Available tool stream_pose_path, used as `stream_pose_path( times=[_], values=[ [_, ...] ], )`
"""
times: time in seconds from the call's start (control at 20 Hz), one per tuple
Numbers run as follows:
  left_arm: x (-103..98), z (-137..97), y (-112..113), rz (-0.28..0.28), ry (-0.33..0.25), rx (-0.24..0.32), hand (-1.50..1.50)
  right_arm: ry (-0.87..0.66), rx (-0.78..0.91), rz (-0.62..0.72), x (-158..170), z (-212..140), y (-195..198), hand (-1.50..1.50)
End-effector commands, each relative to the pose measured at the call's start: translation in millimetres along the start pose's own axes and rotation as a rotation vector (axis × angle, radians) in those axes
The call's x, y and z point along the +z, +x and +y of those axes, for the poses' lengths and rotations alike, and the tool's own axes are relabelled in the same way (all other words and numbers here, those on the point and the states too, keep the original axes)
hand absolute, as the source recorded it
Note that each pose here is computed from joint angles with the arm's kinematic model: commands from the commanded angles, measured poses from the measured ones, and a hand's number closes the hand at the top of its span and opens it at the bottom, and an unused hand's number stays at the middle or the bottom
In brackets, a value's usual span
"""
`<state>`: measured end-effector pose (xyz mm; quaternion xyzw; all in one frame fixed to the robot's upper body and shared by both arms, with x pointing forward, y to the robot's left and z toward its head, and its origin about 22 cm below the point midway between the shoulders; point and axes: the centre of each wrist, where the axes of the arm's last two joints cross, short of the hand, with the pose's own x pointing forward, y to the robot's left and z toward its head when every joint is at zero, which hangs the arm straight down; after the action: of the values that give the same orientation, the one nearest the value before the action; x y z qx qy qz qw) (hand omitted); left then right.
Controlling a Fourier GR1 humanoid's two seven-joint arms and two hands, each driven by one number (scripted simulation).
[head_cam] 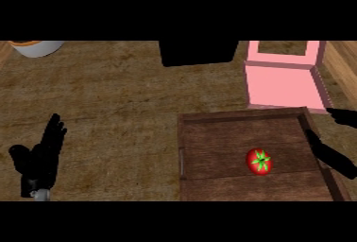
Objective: Pick the tomato from the tray and place it in the cardboard box
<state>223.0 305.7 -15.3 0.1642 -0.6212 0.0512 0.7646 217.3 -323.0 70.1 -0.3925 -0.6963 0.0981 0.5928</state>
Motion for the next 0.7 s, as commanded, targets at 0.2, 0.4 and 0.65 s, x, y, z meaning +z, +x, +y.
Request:
stream_pose_path(
  times=[0.2, 0.4, 0.65],
  values=[
    [-9, -8, -7, -0.014, 0.000, -0.006, 0.00, -0.009, 0.282, 0.104, 84, -45, 20, -1.50],
    [-13, -20, 4, -0.015, -0.026, 0.000, 0.00, 0.054, 0.317, 0.232, 102, -64, 56, -1.50],
    [-15, -32, -6, -0.048, -0.049, -0.006, 0.00, 0.169, 0.355, 0.302, 106, -76, 106, -1.50]
  ],
)
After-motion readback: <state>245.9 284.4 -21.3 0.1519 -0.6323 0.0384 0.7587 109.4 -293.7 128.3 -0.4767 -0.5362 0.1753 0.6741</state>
